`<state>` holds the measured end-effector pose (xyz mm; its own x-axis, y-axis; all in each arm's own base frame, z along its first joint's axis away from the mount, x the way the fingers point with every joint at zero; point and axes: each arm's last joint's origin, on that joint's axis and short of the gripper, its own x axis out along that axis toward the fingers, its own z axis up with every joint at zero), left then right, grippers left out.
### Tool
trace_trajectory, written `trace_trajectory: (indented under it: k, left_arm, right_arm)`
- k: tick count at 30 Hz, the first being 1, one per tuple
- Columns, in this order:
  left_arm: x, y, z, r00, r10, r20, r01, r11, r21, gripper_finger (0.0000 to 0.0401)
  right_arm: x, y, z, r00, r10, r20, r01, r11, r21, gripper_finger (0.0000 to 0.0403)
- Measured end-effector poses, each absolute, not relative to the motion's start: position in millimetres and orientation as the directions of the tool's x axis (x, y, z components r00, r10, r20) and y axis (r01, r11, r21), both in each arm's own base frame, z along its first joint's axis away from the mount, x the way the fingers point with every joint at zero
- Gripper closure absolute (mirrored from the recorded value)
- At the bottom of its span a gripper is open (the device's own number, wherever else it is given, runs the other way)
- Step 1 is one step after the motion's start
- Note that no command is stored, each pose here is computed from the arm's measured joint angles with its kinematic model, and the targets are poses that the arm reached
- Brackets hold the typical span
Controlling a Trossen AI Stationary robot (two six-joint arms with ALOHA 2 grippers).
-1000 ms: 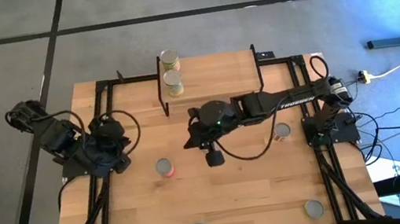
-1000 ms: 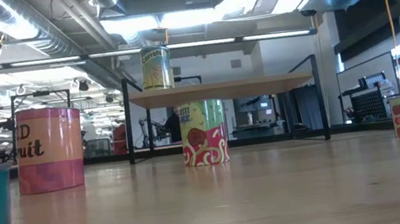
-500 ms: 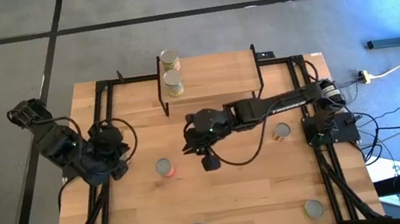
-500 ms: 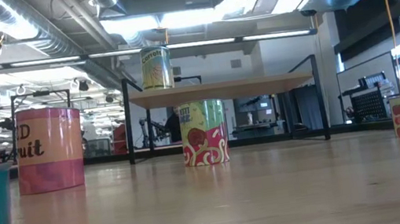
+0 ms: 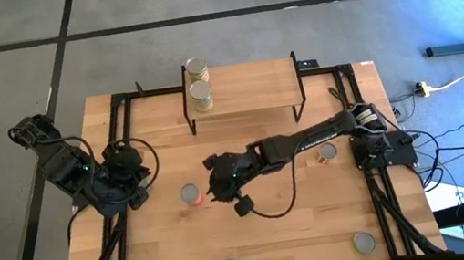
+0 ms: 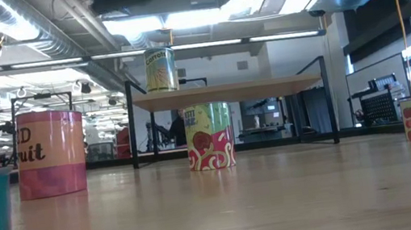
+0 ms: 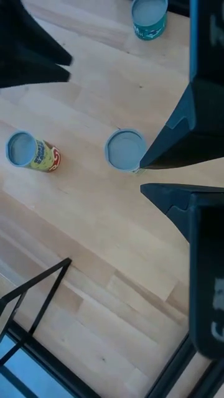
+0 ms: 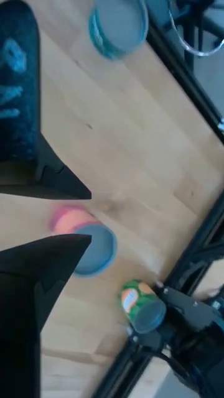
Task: Pick and place cans onto a shelf
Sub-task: Put the canned mixed fruits on the shelf
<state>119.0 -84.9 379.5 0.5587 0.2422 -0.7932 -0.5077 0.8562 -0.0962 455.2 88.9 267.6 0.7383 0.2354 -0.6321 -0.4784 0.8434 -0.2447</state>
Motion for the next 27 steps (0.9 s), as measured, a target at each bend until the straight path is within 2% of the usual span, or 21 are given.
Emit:
trace_trajectory:
  k: [9,27]
  left_arm:
    - [119,-85,379,0.558,0.243,-0.793,-0.508,0.856,-0.096,0.0359]
    - [119,-85,379,0.557,0.244,-0.793,-0.509,0.855,-0.095,0.0359]
  right_arm:
    - [478,88,235,0.764,0.241,-0.599,-0.468,0.845,-0.257,0.0301]
    - [494,89,192,0.748,0.256,-0.612,-0.552,0.751,-0.361,0.0301]
